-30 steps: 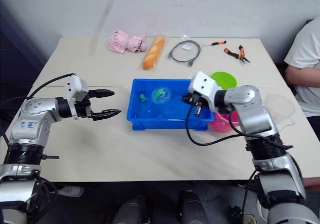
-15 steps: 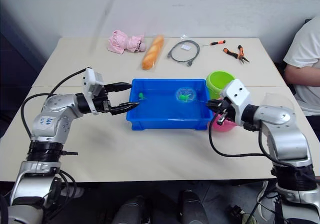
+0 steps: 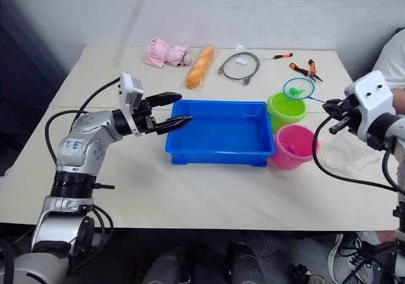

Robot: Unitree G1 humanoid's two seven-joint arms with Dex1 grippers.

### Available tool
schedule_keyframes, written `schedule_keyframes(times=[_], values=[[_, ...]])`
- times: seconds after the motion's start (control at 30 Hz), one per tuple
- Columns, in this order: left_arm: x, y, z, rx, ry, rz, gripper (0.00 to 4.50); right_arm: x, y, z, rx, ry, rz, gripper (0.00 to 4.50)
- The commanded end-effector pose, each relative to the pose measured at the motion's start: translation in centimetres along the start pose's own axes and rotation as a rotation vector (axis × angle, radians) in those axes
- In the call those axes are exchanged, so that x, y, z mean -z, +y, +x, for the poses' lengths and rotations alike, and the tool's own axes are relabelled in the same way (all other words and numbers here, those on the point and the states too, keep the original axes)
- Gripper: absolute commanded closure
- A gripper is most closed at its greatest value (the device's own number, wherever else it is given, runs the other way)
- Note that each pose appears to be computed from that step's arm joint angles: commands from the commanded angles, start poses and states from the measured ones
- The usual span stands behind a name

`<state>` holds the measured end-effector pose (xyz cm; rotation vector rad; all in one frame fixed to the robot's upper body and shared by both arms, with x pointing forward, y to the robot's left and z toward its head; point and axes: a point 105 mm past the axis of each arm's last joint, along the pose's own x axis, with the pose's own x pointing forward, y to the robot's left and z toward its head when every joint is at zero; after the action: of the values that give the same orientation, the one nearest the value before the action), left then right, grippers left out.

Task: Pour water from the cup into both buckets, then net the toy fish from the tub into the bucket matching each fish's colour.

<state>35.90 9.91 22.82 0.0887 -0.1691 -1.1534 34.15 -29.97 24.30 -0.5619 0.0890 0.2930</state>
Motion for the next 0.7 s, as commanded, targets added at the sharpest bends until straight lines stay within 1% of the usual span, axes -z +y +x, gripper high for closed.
schedule_keyframes(times=[0.03, 0.2, 0.33, 0.43, 0.53, 0.57, 0.7], values=[[-1.6, -0.6, 0.5, 0.01, -0.055, 0.039, 0.04, -0.2, -0.9, 0.3, 0.057, 0.006, -0.129, 4.5], [-0.9, -1.2, 0.7, 0.011, -0.054, 0.017, 0.04, 0.2, -1.3, 1.5, 0.116, 0.017, -0.28, 4.5], [-0.8, -1.6, 0.8, 0.012, -0.065, 0.014, 0.04, 1.1, -1.3, 2.1, 0.156, 0.033, -0.523, 4.5], [-0.7, -1.8, 0.8, 0.013, -0.063, 0.013, 0.04, 1.3, -1.2, 2.5, 0.175, 0.017, -0.531, 4.5], [-0.5, -1.9, 0.6, 0.011, -0.057, 0.007, 0.04, 1.2, -1.1, 2.5, 0.191, 0.016, -0.614, 4.5], [-0.4, -1.9, 0.5, 0.006, -0.056, 0.007, 0.04, 1.1, -1.1, 2.5, 0.205, 0.021, -0.661, 4.5], [-0.4, -1.8, 0.3, -0.004, -0.054, 0.01, 0.04, 0.8, -0.4, 2.5, 0.172, 0.014, -0.884, 4.5]])
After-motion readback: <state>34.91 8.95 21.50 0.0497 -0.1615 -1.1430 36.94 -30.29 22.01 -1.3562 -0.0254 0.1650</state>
